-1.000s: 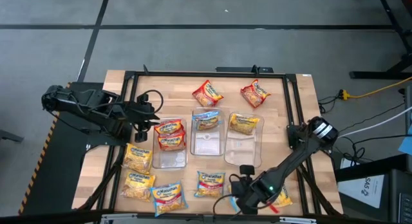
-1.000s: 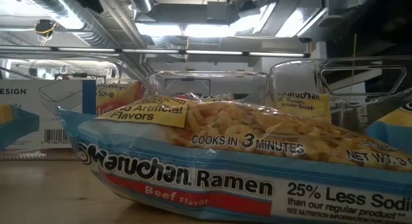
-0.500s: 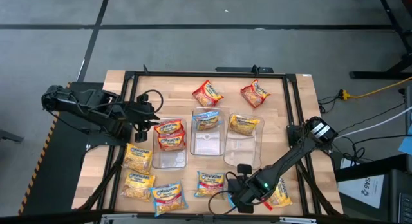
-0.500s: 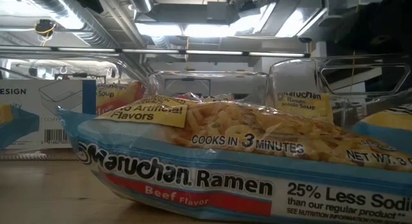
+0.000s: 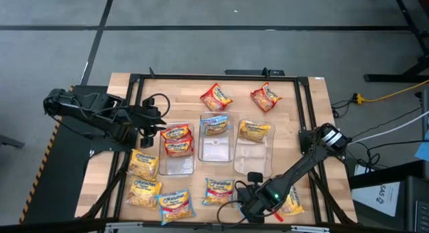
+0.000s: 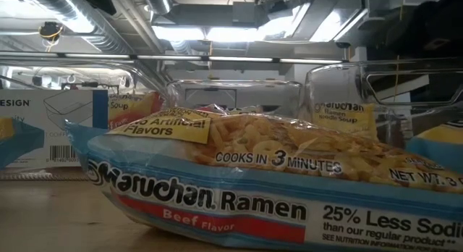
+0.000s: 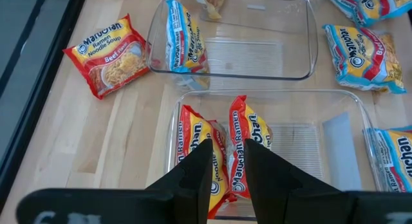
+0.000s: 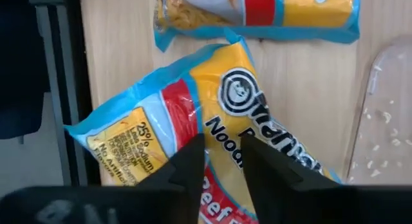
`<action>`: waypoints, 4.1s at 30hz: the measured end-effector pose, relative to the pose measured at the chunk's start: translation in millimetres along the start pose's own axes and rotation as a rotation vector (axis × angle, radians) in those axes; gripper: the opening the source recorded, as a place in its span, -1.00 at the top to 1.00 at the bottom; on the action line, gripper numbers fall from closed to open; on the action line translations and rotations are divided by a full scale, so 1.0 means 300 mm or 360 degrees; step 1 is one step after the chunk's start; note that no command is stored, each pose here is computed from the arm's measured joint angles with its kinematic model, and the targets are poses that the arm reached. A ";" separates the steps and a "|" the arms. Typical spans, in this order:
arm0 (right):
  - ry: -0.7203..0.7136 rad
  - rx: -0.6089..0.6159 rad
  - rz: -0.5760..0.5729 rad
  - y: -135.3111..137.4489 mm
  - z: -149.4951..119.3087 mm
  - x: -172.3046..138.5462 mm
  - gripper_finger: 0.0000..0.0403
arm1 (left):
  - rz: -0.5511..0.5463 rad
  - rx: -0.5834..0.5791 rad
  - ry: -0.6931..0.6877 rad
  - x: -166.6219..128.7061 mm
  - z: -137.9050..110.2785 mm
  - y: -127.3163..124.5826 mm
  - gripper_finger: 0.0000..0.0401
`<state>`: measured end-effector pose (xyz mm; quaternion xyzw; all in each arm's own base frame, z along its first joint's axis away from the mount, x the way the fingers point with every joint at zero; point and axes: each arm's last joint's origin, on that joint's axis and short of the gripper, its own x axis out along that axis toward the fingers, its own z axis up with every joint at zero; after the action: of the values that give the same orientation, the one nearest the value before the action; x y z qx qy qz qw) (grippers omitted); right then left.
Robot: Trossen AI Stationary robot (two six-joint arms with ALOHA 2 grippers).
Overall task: Sort Maruchan noodles
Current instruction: Put the blue noodle pack into the middle transparent bin, then adjust the right transparent bin, then put the blue noodle pack into the middle transparent bin
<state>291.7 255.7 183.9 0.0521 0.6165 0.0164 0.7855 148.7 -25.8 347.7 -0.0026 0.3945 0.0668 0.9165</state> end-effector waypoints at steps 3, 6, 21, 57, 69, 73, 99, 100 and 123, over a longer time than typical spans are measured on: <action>0.0005 -0.0007 0.0006 0.004 0.005 -0.006 0.75 | 0.0000 0.0000 0.0000 0.000 0.000 0.000 0.59; -0.0004 -0.0016 0.0022 0.009 0.010 -0.012 0.95 | 0.0000 0.0000 -0.0001 0.000 0.000 0.000 0.59; -0.0019 0.0009 0.0053 0.025 0.016 -0.032 0.98 | 0.0000 0.0000 -0.0001 0.000 0.000 0.000 0.59; 0.0154 0.0072 -0.0754 -0.141 0.007 -0.092 0.98 | 0.0000 0.0000 -0.0002 -0.001 0.000 0.000 0.59; 0.0230 0.0092 -0.0577 -0.135 0.034 -0.108 0.98 | 0.0000 0.0037 -0.0001 -0.001 0.000 0.000 0.59; 0.0123 0.0010 -0.0367 -0.051 0.043 -0.148 0.98 | 0.0000 0.0038 -0.0001 -0.001 0.000 0.000 0.59; -0.0156 0.0035 -0.0035 0.003 0.076 -0.073 -0.15 | 0.0000 0.0030 -0.0001 -0.001 0.000 0.000 0.59; -0.0165 0.0036 -0.0024 0.003 0.075 -0.066 -0.16 | 0.0000 0.0030 -0.0001 -0.001 0.000 0.000 0.59; -0.0161 0.0036 0.0016 -0.024 0.032 0.034 -0.03 | 0.0000 0.0031 -0.0001 -0.001 0.000 0.000 0.59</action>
<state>303.3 248.9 175.6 0.0649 0.5759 0.0108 0.8148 148.6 -25.8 347.8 0.0063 0.3948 0.0629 0.9166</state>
